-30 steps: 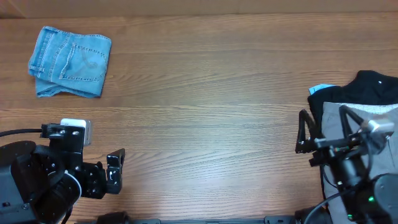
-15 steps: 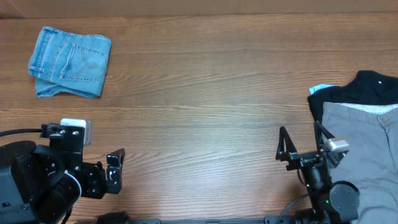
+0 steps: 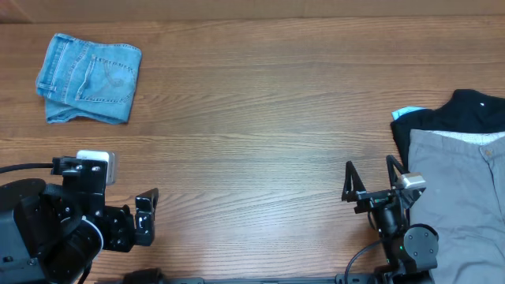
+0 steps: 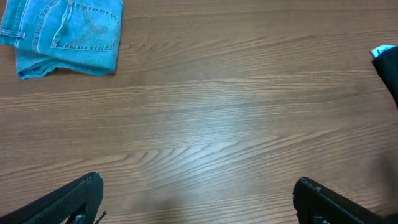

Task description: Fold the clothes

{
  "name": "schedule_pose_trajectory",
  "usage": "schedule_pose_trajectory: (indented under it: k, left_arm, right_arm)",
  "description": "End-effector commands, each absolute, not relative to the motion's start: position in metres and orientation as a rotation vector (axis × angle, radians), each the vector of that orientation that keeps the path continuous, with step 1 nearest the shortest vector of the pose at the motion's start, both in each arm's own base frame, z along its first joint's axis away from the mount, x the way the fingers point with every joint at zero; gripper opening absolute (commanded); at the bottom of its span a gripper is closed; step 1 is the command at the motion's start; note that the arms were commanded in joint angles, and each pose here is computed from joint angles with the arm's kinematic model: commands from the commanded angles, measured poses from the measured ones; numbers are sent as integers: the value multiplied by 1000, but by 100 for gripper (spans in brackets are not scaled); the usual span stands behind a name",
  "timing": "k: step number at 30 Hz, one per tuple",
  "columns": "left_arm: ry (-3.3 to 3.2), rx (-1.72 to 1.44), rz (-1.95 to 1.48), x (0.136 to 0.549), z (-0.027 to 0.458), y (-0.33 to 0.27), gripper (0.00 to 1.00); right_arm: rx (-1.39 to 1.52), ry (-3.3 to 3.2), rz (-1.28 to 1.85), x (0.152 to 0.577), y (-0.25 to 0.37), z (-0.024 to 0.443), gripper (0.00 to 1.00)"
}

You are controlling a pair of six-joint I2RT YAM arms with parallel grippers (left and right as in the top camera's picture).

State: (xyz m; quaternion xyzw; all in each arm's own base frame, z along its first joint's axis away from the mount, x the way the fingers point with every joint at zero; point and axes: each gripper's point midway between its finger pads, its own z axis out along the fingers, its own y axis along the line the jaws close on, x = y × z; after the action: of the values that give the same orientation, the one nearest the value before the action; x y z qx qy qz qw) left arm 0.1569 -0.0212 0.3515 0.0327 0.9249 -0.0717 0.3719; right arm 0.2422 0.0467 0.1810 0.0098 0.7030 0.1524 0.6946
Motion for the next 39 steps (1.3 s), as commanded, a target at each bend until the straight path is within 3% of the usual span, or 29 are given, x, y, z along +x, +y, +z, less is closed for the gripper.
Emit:
schedule_pose_trajectory:
  k: [1, 33, 39]
  left_arm:
    - [2364, 97, -178, 157, 353, -21, 100]
    - [2391, 125, -173, 150, 348, -23, 100]
    - [2195, 169, -133, 176, 367, -23, 100]
  right_arm:
    - [21, 1598, 339, 242, 47, 171, 100]
    - [21, 1604, 338, 242, 47, 170, 100]
    - [21, 1604, 338, 242, 47, 170, 100]
